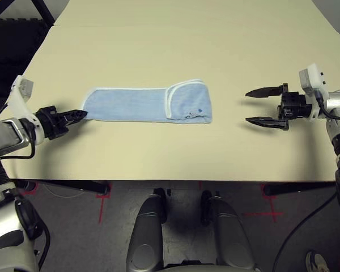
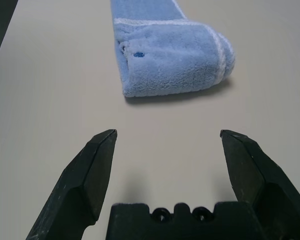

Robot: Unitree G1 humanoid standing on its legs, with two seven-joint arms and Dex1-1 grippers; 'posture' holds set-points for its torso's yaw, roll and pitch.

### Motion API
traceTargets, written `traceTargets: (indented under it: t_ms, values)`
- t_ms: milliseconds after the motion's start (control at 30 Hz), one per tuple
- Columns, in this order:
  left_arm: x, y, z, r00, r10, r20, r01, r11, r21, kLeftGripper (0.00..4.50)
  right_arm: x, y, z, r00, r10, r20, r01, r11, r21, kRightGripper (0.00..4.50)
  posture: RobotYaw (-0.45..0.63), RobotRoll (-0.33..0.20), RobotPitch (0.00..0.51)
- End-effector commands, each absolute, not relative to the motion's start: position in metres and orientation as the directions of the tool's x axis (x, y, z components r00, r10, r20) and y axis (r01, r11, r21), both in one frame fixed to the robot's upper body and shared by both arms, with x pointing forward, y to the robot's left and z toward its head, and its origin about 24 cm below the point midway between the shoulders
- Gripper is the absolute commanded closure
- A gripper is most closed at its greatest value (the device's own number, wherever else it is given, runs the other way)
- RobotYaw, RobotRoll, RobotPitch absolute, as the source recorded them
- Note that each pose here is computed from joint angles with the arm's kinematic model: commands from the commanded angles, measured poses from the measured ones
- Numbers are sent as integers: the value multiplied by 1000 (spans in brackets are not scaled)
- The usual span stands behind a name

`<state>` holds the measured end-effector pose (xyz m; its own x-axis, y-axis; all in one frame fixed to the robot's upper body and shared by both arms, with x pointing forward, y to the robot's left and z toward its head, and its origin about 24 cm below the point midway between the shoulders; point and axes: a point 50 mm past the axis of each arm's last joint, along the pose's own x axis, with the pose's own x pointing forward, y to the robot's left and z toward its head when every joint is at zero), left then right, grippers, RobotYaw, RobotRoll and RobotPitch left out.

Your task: Fold the towel and set it aside.

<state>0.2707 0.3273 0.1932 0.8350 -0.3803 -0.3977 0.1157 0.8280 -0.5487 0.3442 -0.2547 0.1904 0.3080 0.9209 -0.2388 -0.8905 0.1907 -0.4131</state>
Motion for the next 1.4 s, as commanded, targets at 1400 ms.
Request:
traceTargets:
  t_ms: [1400]
  values:
    - [320,121,238,567,-813,-135,683,556,-474,4447,344,-255,186,311,922,-232,-893,200,-403,0,-3,0,211]
